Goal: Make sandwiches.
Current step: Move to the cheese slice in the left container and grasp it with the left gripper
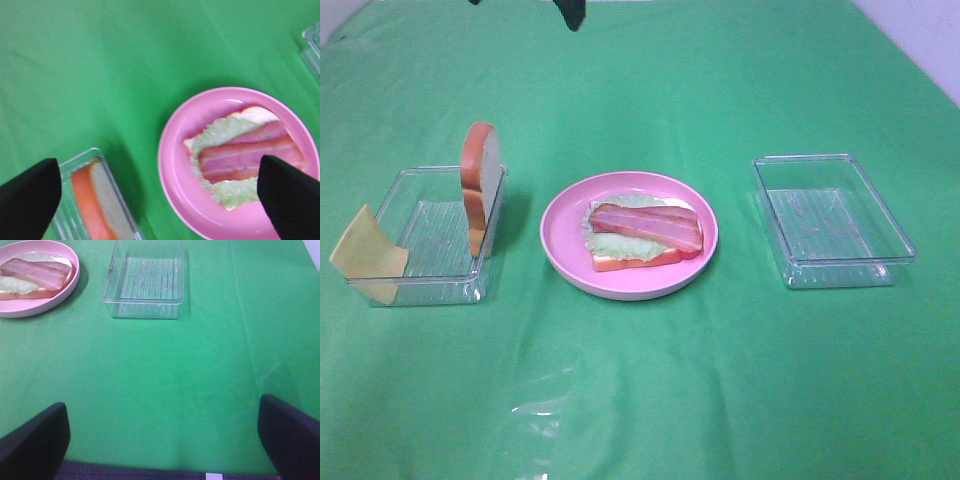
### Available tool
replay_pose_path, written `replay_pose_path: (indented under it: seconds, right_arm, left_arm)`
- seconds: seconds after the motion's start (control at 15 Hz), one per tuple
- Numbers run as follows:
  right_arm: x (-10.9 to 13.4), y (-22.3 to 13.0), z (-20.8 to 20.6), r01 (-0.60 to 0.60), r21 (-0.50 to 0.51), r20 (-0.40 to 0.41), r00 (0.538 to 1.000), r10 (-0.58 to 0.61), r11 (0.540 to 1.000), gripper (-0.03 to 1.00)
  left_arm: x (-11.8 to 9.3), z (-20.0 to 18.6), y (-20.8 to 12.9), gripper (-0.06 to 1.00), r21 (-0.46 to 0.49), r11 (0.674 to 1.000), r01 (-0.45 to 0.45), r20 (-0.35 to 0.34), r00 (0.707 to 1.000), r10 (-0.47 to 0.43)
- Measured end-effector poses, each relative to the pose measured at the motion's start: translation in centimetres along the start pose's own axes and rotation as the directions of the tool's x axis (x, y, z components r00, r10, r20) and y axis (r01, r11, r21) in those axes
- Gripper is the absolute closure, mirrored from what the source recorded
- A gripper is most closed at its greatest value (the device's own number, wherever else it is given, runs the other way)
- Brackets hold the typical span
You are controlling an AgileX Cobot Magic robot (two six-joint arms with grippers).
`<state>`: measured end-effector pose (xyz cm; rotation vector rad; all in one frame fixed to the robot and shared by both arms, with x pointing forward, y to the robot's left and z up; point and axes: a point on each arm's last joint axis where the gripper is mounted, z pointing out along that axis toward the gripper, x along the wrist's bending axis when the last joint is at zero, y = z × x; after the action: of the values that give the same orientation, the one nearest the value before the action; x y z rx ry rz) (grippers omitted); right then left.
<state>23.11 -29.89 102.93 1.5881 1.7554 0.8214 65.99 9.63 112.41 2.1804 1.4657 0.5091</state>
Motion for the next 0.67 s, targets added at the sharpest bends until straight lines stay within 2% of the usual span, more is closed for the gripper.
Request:
replay_pose_path:
  seconds: [0.13, 0.27, 0.33, 0.4, 0.53, 0.6, 0.67]
  right_arm:
    - [0.0, 0.0, 0.0, 0.0, 0.0, 0.0, 1.0, 0.0, 1.0, -0.01]
    - [0.0, 0.0, 0.0, 0.0, 0.0, 0.0, 1.0, 0.0, 1.0, -0.01]
    - [0.0, 0.0, 0.0, 0.0, 0.0, 0.0, 1.0, 0.0, 1.0, -0.01]
    - [0.0, 0.0, 0.0, 0.0, 0.0, 0.0, 1.0, 0.0, 1.0, -0.01]
    - [0.0, 0.0, 0.0, 0.0, 0.0, 0.0, 1.0, 0.0, 1.0, -0.01]
    - [0.0, 0.0, 0.0, -0.006, 0.0, 0.0, 1.0, 0.006, 1.0, -0.01]
    - [0.0, 0.0, 0.0, -0.007, 0.0, 0.0, 1.0, 0.007, 1.0, -0.01]
  left_arm:
    - [4.4, -1.5, -0.3, -0.04, -0.004, 0.994, 0.111, 0.006, 0.994, -0.111]
    - [8.2, -2.4, -2.0, -0.04, 0.035, 0.978, 0.205, 0.008, 0.979, -0.205]
    - [9.9, -2.6, -3.5, -0.04, 0.077, 0.967, 0.242, 0.001, 0.97, -0.243]
    - [10.3, -2.7, -4.0, -0.04, 0.088, 0.964, 0.249, -0.003, 0.968, -0.25]
    - [12.8, -1.5, -7.3, -0.04, 0.196, 0.933, 0.301, -0.045, 0.953, -0.298]
    - [14.5, 0.2, -10.6, -0.04, 0.305, 0.885, 0.352, -0.073, 0.935, -0.347]
    - [14.8, 0.7, -11.4, -0.04, 0.334, 0.871, 0.361, -0.076, 0.931, -0.357]
